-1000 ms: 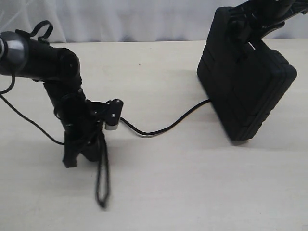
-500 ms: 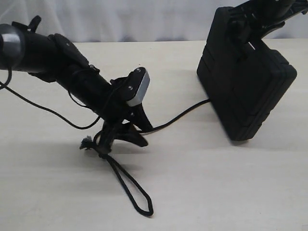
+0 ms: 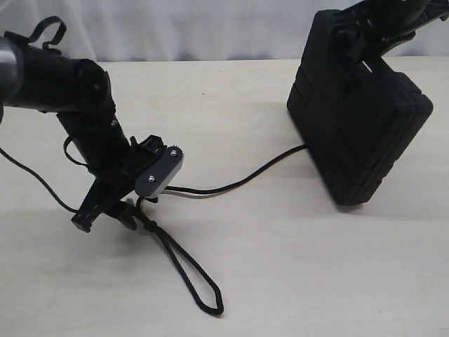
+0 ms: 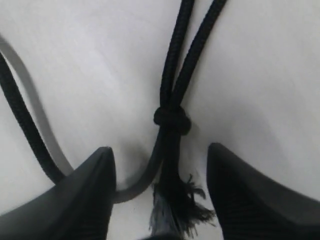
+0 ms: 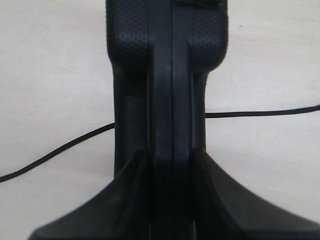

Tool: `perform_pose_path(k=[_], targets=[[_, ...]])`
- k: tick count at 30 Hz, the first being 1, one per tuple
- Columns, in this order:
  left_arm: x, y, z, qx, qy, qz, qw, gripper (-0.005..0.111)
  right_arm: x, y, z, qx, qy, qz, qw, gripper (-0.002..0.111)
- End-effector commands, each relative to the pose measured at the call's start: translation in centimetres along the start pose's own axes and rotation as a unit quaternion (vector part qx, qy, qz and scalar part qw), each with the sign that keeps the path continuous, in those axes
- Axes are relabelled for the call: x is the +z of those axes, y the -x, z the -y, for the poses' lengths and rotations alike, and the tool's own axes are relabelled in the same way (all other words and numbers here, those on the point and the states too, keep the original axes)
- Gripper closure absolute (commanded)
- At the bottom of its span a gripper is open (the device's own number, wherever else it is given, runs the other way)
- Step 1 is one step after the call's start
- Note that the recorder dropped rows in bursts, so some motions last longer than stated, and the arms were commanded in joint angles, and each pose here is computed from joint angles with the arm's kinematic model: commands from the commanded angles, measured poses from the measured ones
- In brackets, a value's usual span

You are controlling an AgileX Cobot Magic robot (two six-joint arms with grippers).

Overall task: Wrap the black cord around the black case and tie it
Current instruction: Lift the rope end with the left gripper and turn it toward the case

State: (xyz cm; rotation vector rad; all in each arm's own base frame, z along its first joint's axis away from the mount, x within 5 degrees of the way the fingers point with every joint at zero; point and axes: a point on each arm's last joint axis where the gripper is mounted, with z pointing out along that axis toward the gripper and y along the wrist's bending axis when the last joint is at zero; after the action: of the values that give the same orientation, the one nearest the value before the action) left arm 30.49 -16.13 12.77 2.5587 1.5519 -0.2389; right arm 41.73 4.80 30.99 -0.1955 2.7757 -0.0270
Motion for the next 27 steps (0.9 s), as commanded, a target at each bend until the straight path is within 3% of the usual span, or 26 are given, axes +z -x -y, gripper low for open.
perform_pose_path(k=[1,5,16,18,23,27], targets=[[0.5,-0.1,0.3,0.001,0.028,0.001,1.0,0.056,0.3,-0.2,0.1,0.001,0.002,-0.009,1.0,0.104],[0.8,0.6,0.1,-0.003,0.052,0.03,0.998,0.056,0.3,-0.2,0.1,0.001,0.002,-0.009,1.0,0.104],[3.0,1.2,0.0,0.017,0.032,0.03,0.999,0.057,0.3,-0.2,0.1,0.001,0.002,-0.009,1.0,0.104],[3.0,1.2,0.0,0.014,0.035,0.031,0.999,0.066,0.3,-0.2,0.1,0.001,0.002,-0.009,1.0,0.104],[2.9,1.1,-0.5,-0.03,0.063,0.027,0.997,0.105,0.3,-0.2,0.1,0.001,0.002,-0.009,1.0,0.104],[2.5,0.9,-1.6,-0.12,0.121,0.029,0.985,0.107,0.3,-0.2,0.1,0.001,0.002,-0.009,1.0,0.104]])
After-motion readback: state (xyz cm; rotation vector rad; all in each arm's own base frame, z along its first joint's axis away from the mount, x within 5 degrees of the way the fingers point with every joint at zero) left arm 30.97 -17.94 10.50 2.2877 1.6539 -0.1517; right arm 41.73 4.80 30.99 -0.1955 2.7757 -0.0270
